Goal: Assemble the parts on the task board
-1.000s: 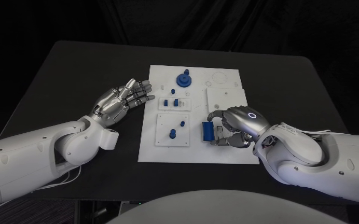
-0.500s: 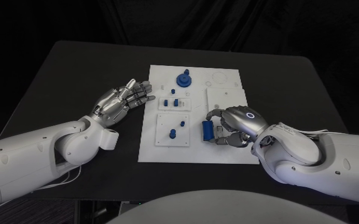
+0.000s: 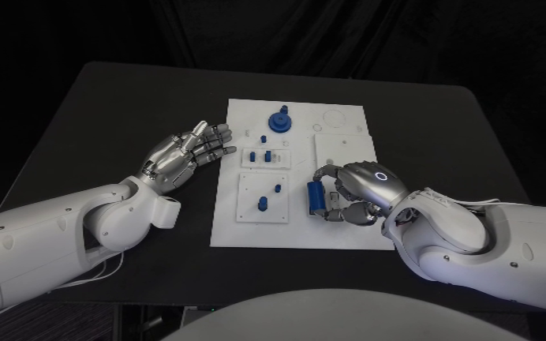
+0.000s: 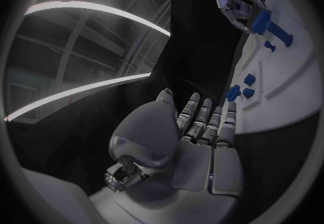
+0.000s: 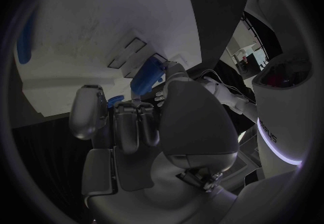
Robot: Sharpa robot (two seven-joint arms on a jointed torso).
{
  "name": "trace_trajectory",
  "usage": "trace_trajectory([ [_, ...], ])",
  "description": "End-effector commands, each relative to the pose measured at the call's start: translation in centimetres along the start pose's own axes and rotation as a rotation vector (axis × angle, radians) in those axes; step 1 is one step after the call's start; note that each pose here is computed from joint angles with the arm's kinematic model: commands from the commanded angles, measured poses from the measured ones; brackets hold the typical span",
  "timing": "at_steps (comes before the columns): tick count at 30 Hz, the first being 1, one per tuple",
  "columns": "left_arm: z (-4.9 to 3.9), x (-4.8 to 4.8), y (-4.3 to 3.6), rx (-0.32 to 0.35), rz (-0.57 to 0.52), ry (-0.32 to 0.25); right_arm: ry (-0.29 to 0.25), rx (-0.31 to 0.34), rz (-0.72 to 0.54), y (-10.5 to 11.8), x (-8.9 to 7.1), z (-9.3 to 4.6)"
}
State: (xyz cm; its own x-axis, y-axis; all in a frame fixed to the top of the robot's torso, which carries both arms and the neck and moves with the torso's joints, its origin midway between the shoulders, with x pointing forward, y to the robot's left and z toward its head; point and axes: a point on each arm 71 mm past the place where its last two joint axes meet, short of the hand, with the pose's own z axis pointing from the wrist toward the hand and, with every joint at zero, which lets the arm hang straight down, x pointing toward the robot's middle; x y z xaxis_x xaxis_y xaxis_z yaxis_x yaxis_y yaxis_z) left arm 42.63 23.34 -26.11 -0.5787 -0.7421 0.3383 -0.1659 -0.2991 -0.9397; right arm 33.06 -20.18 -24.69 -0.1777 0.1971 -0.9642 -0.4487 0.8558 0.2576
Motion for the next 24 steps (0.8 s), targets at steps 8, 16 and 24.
trace_trajectory([
  [8, -0.11, 0.13, 0.07, -0.001, -0.013, 0.017, -0.017, 0.011, 0.013, 0.2, -0.3, -0.8],
  [16, -0.17, 0.12, 0.08, -0.003, -0.014, 0.018, -0.003, 0.019, 0.024, 0.5, -0.2, -1.4],
  [24, -0.19, 0.12, 0.10, -0.006, -0.014, 0.018, 0.023, 0.039, 0.017, 0.4, 0.1, -1.6],
])
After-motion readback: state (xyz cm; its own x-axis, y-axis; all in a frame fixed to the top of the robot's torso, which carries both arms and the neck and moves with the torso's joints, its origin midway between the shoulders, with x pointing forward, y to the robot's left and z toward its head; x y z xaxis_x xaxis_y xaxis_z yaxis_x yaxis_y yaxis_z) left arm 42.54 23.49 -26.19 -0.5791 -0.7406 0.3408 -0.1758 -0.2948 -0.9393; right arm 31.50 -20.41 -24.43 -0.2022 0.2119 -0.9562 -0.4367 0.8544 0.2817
